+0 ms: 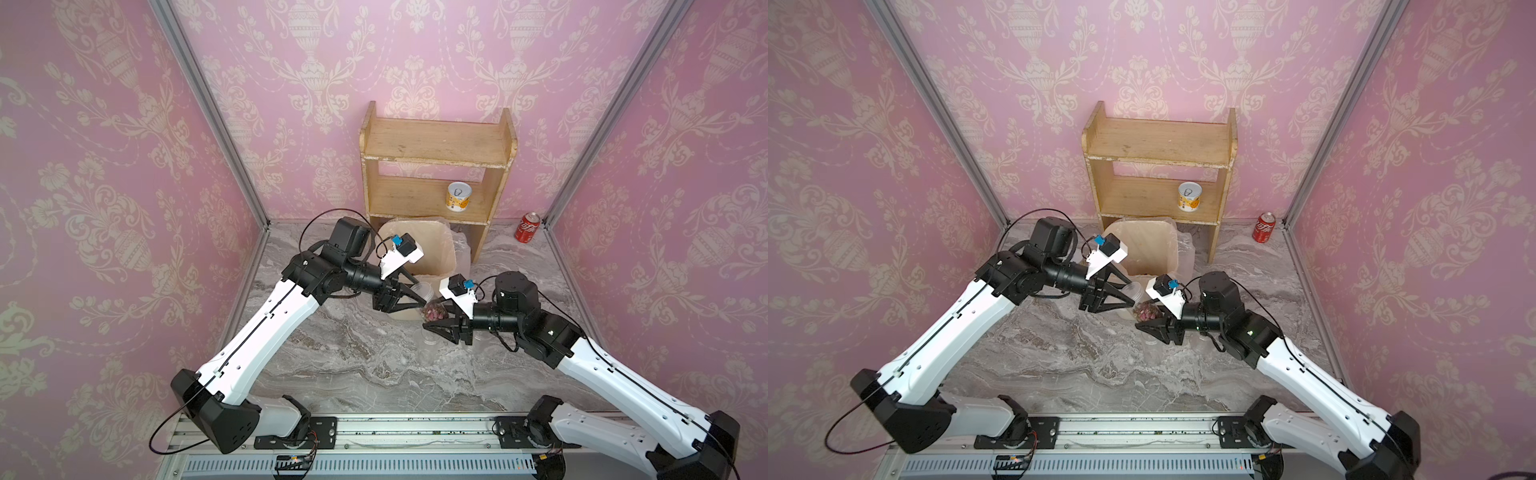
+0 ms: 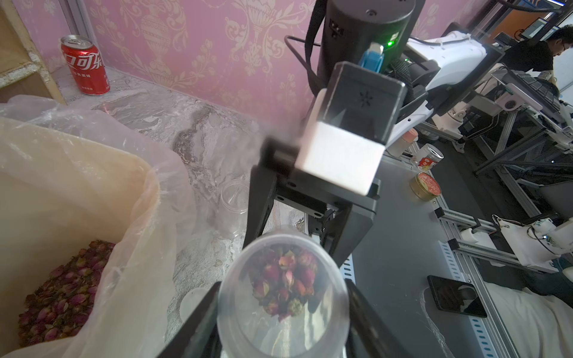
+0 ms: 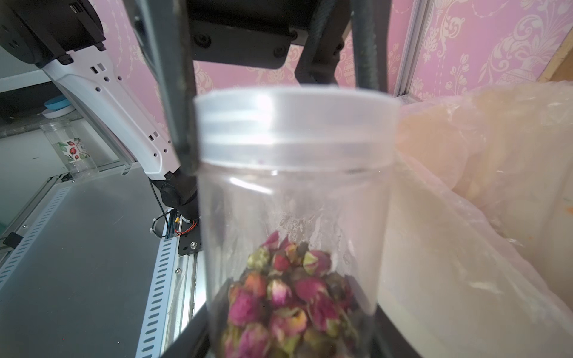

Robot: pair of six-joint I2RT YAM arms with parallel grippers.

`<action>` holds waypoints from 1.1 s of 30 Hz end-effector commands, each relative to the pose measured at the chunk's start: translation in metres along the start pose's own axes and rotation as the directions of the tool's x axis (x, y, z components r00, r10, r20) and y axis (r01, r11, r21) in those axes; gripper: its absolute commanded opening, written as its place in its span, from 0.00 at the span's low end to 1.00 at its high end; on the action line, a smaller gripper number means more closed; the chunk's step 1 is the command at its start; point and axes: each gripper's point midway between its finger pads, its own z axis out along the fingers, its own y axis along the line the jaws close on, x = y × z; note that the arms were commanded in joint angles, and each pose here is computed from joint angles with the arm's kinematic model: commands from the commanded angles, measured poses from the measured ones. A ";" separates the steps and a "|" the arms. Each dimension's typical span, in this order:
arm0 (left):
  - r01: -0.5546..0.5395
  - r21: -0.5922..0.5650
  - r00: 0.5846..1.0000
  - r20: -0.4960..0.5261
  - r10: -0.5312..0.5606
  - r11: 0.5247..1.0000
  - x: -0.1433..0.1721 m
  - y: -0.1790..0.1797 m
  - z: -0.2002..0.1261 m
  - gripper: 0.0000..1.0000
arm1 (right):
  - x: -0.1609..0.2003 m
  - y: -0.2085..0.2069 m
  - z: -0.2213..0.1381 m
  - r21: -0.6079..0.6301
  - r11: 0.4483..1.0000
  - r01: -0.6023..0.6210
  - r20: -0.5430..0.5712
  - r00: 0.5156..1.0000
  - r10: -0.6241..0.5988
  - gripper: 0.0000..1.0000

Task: Empty the moldy dried flower tea in the jars
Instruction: Unscrew the lid from the jar.

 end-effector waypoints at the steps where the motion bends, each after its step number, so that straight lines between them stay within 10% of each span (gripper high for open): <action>1: 0.054 -0.087 0.999 0.015 -0.053 0.995 -0.003 0.012 -0.002 0.39 | -0.018 -0.006 -0.004 0.044 0.999 0.032 0.028 0.999 -0.033 0.38; 10: 0.401 -0.367 0.913 0.084 -0.399 0.840 -0.013 0.050 -0.003 0.17 | -0.019 -0.041 -0.011 0.263 0.960 0.100 0.016 0.994 -0.108 0.29; 18: 0.544 -0.531 0.815 0.150 -0.559 0.650 -0.012 0.069 0.005 0.25 | -0.019 -0.055 -0.010 0.389 0.905 0.174 0.013 0.981 -0.195 0.26; 24: 0.534 -0.490 0.830 0.148 -0.538 0.690 -0.021 0.067 0.014 0.32 | -0.012 -0.053 -0.005 0.374 0.911 0.176 -0.006 0.982 -0.188 0.26; 33: 0.300 -0.335 0.954 0.098 -0.284 0.893 -0.040 0.031 0.013 0.88 | -0.012 -0.046 -0.008 0.351 0.927 0.134 0.019 0.989 -0.150 0.23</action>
